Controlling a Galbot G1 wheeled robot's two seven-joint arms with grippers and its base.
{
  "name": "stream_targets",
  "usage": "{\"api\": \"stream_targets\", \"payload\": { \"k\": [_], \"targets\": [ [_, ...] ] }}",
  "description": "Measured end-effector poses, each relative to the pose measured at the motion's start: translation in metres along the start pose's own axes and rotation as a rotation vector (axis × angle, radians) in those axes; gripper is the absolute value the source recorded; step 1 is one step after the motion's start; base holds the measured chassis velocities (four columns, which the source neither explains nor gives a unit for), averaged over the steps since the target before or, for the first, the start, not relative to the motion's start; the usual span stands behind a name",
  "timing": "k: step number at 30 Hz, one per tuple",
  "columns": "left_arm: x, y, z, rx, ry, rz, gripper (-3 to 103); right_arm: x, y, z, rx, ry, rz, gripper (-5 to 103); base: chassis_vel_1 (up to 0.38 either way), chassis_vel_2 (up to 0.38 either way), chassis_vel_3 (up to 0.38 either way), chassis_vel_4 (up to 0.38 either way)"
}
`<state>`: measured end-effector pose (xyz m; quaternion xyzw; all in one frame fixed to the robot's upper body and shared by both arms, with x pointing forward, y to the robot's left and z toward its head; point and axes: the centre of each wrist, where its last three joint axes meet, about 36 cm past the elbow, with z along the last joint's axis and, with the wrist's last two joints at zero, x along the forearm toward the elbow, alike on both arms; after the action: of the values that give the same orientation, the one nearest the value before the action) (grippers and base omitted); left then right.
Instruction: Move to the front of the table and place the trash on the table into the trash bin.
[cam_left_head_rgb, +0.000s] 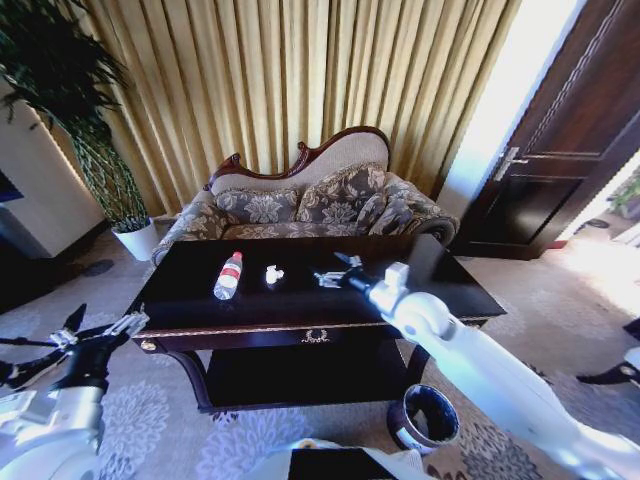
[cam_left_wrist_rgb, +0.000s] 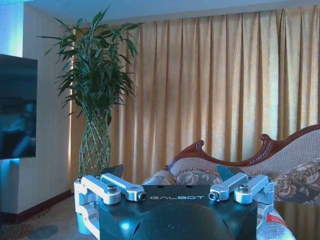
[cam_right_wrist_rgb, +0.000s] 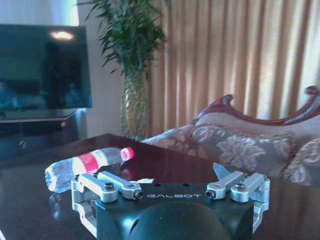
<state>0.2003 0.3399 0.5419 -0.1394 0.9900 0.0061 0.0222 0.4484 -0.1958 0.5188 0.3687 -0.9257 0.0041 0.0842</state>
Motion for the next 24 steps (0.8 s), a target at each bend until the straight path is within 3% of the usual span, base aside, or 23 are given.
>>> {"api": "stream_targets", "payload": {
  "k": [15,24],
  "targets": [
    [-0.001,-0.002,0.001,0.007,0.0,0.002,100,-0.104,0.023,0.014,0.005,0.079,-0.035,100,0.0,0.0,0.0,0.0],
    [0.0,-0.001,0.001,0.011,0.002,-0.003,100,-0.131,0.025,0.03,0.018,0.126,-0.009,100,0.0,0.0,0.0,0.0]
  ]
}}
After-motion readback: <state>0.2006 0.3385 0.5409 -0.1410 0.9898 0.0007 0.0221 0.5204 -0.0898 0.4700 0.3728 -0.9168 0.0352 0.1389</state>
